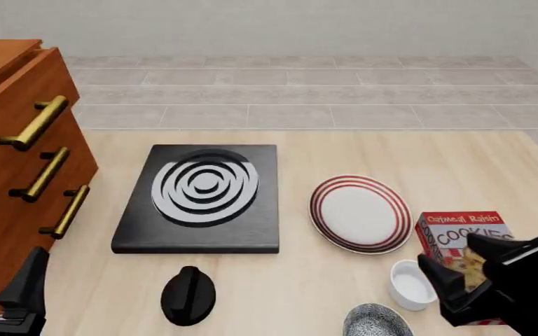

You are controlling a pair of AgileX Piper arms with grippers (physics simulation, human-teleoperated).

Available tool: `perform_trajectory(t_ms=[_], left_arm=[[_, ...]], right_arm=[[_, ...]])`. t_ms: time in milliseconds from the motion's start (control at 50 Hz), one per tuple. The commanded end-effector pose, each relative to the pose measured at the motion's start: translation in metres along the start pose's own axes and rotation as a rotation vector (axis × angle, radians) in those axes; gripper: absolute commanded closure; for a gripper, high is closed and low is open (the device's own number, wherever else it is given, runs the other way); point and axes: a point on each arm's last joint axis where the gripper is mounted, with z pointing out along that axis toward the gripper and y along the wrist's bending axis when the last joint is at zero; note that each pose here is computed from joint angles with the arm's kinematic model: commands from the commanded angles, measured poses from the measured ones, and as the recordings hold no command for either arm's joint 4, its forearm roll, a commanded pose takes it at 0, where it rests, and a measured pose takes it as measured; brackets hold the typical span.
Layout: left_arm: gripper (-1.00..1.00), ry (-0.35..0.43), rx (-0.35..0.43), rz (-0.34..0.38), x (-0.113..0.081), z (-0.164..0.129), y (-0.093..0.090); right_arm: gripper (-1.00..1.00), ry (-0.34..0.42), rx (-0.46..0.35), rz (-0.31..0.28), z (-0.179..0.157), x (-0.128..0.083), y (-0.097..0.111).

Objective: Pick the akita bowl next to the ramekin and place it on the plate.

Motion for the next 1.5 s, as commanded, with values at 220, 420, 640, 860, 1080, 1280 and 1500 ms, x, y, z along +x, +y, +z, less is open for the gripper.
perform_trajectory(t_ms=[220, 420, 640, 860, 1080, 1280, 1500], left_arm=[[-1.0, 0.0, 0.0, 0.0, 0.0, 0.0, 0.0], [-1.0, 0.0, 0.0, 0.0, 0.0, 0.0, 0.0], [-1.0, 0.0, 0.0, 0.0, 0.0, 0.0, 0.0], [-1.0, 0.0, 0.0, 0.0, 0.0, 0.0, 0.0], [-1.0, 0.0, 0.0, 0.0, 0.0, 0.0, 0.0], [-1.0, 0.0, 0.0, 0.0, 0.0, 0.0, 0.0], [-1.0, 0.0, 0.0, 0.0, 0.0, 0.0, 0.0]], right_arm=[[-1.0, 0.104, -0.02, -0.005, 0.003, 0.011, 0.002], [-1.0, 0.159, -0.039, 0.013, 0.005, 0.025, 0.006], [-1.0, 0.198, -0.049, 0.031, 0.005, 0.035, 0.008], [-1.0, 0.232, -0.054, 0.078, 0.0, 0.038, 0.009], [-1.0, 0.26, -0.073, 0.113, 0.002, 0.047, 0.013], [-1.0, 0.287, -0.094, 0.128, 0.006, 0.062, 0.018], [-1.0, 0.305, -0.125, 0.147, 0.019, 0.072, 0.024]])
